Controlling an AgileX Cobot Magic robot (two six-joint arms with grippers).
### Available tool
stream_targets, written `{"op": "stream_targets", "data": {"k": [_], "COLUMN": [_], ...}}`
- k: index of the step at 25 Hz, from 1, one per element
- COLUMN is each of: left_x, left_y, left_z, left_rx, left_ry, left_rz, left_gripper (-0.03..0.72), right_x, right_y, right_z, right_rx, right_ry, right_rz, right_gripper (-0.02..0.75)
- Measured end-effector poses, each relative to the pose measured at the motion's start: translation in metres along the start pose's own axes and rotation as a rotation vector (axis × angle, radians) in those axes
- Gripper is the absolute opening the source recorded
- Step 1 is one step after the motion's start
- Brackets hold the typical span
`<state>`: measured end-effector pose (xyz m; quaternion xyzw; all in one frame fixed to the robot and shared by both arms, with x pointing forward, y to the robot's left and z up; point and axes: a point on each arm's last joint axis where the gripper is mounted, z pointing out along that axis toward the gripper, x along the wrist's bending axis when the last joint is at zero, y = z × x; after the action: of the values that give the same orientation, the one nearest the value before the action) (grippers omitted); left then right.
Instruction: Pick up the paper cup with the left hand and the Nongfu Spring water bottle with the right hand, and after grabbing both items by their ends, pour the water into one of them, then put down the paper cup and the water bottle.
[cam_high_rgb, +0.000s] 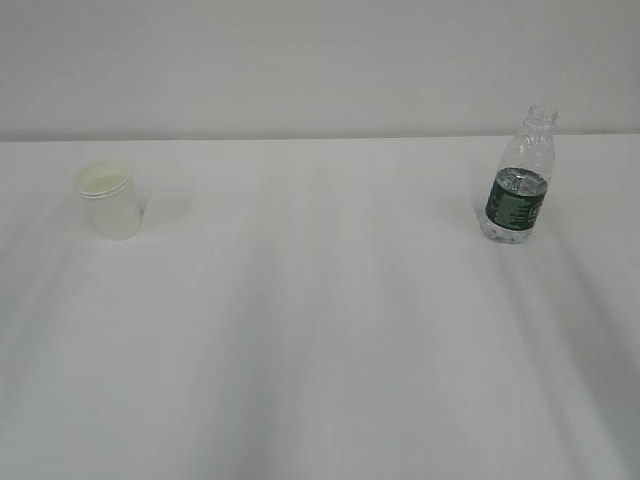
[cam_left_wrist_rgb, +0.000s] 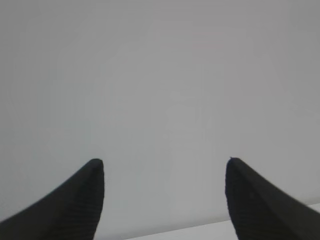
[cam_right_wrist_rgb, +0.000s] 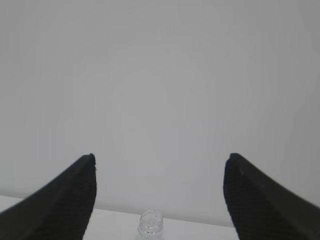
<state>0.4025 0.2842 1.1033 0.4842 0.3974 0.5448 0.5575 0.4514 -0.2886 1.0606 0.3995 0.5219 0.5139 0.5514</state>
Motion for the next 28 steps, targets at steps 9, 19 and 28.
{"op": "stream_targets", "data": {"k": [9, 19, 28], "left_x": [0.001, 0.002, 0.004], "left_y": [0.014, 0.019, 0.036], "left_z": [-0.025, -0.048, -0.067], "left_rx": [0.006, 0.048, 0.116], "left_ry": [-0.002, 0.000, 0.003], "left_rz": [0.015, 0.016, 0.017], "left_gripper": [0.542, 0.540, 0.540], "right_x": [-0.003, -0.004, -0.006], "right_y": [0.023, 0.036, 0.041], "right_z": [-0.032, -0.060, -0.091], "right_rx": [0.033, 0.079, 0.148], "right_ry": [-0.020, -0.030, -0.054], "right_rz": [-0.017, -0.057, -0.062], "right_gripper": [0.594, 0.593, 0.592]}}
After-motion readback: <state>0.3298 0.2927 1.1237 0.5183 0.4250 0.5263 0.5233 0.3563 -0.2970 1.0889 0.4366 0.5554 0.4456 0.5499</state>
